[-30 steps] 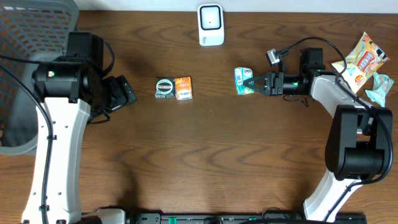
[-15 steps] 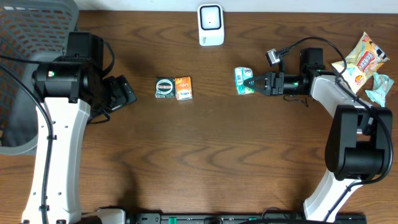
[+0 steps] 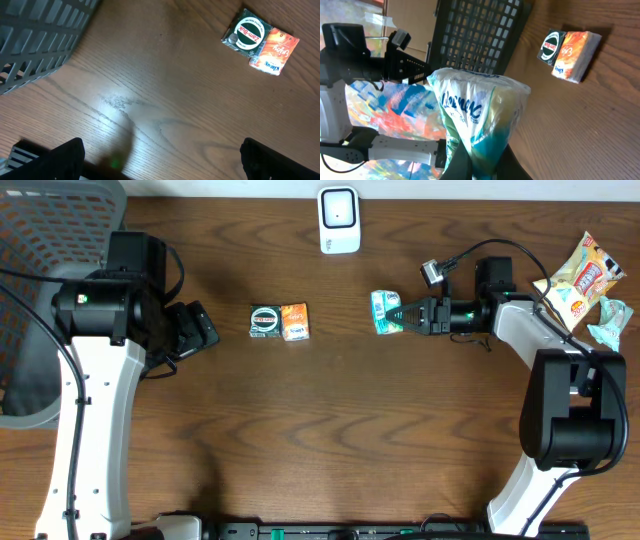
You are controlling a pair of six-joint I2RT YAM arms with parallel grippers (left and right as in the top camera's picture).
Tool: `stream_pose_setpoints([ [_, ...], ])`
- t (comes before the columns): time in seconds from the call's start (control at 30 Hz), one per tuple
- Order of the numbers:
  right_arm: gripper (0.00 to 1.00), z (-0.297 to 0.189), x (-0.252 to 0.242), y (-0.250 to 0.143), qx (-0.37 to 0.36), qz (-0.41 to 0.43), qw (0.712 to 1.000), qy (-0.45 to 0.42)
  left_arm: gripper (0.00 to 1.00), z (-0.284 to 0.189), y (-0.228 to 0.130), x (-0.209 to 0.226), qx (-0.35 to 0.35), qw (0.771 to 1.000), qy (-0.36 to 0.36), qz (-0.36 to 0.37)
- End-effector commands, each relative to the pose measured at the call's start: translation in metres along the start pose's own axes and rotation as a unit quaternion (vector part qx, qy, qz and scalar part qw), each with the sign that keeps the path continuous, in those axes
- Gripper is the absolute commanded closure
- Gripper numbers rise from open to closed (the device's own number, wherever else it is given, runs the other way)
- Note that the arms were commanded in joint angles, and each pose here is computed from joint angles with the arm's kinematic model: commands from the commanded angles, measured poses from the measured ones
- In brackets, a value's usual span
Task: Scan the item barcode
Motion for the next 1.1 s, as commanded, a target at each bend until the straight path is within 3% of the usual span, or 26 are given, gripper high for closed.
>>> stream_pose_setpoints([
  [0.0, 0.99, 0.0025, 0.0121, 0.0032, 0.002, -0.029, 0.999, 0.014, 0.02, 0.0012, 0.0000, 0.0008, 0.003, 1.000, 0.005, -0.004],
  [1.07, 0.99, 0.0025, 0.0108, 0.0031, 0.002, -0.028, 1.000, 0.008, 0.02, 0.0012, 0.0001, 0.0009, 0.003, 1.000, 0.006, -0.005],
])
Point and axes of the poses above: each gripper's point midway between its finger pads, its own z axis out along the fingers, its own x axis along the line the jaws close on, y = z × x, the point moved 6 cm from there along -z, back along the fingers, and after that the axes turned 3 degrees about -z, right-handed, at the moved point
